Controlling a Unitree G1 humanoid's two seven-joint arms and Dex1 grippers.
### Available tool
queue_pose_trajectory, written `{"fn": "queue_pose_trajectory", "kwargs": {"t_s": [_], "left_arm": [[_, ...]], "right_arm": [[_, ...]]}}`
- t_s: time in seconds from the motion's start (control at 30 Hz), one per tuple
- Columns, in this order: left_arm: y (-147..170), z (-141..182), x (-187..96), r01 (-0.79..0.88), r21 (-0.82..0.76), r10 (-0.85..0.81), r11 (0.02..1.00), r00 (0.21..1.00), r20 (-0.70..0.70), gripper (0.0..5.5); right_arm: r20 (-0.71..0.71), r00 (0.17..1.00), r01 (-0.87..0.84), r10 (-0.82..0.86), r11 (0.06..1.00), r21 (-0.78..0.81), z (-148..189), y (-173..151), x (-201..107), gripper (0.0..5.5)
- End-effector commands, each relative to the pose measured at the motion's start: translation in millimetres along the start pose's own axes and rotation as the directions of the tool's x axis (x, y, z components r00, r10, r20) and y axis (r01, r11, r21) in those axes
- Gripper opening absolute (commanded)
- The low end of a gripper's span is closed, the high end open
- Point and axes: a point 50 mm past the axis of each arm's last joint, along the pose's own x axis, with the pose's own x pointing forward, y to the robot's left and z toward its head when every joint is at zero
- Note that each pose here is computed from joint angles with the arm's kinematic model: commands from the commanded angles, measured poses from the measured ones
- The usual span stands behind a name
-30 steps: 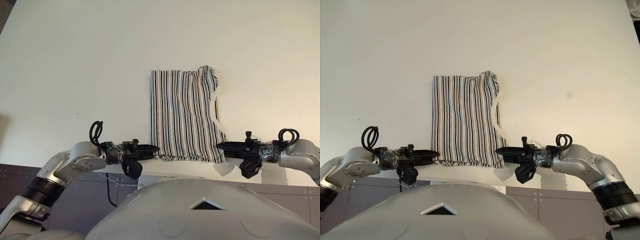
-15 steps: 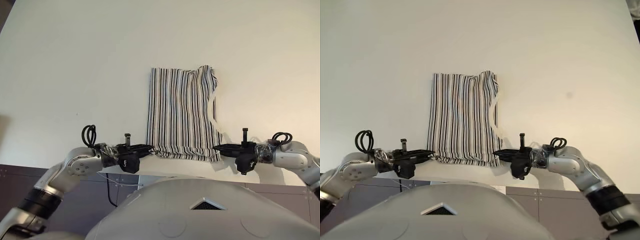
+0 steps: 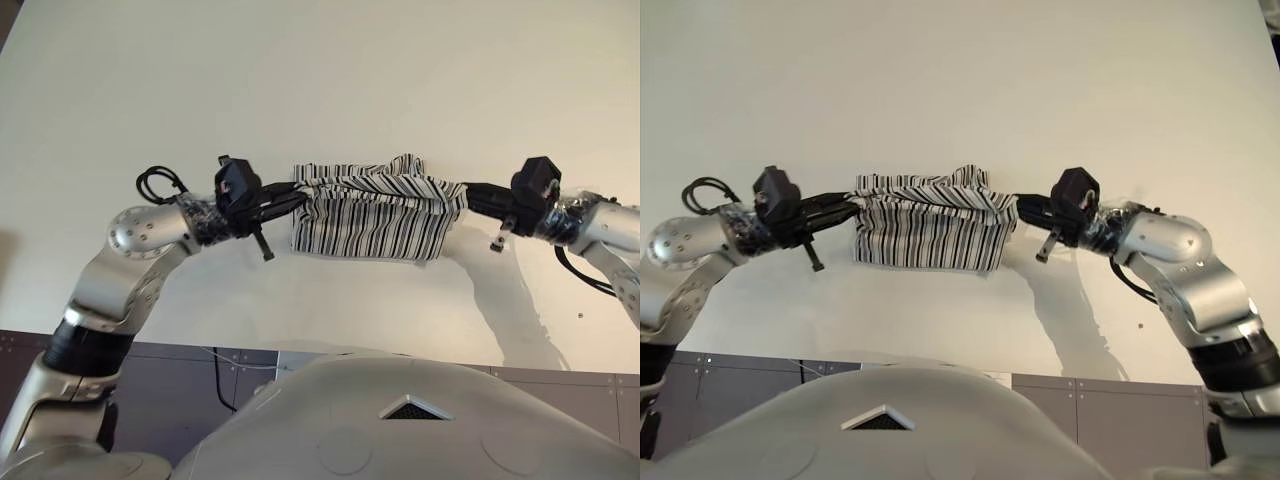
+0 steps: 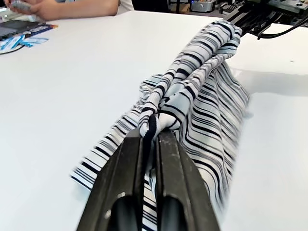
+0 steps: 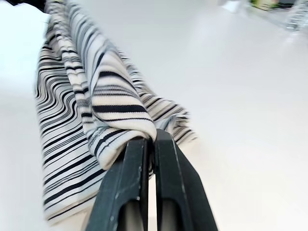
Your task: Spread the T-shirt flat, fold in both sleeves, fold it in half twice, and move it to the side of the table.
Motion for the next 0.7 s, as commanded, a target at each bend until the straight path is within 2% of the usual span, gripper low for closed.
{"fn": "queue_pose_trajectory", "kwargs": {"t_s": [0.03, 0.27, 0.47, 0.57, 0.7], "left_arm": [[19, -14, 13, -0.037, 0.018, 0.038, 0.999, 0.998, -0.055, 0.11], [36, -18, 12, -0.112, 0.055, 0.114, 0.992, 0.993, -0.038, 0.10], [35, -3, 5, -0.113, 0.003, 0.112, 0.994, 0.992, 0.049, 0.10], [35, -5, 3, -0.119, -0.006, 0.120, 0.993, 0.992, 0.041, 0.10], [46, -14, 0, -0.171, -0.005, 0.171, 0.985, 0.985, 0.001, 0.10]], "right_arm": [[-0.025, 0.997, 0.067, -0.069, 0.994, -0.082, 0, -15, 22, 0.10], [-0.041, 0.995, 0.086, -0.095, 0.980, -0.177, -8, -16, 58, 0.10], [0.033, 0.991, 0.136, -0.133, 0.979, -0.150, 3, -20, 64, 0.10], [0.106, 0.987, 0.131, -0.120, 0.986, -0.105, 19, -21, 71, 0.10], [0.114, 0.989, 0.106, -0.094, 0.990, -0.098, 21, -12, 87, 0.10]]}}
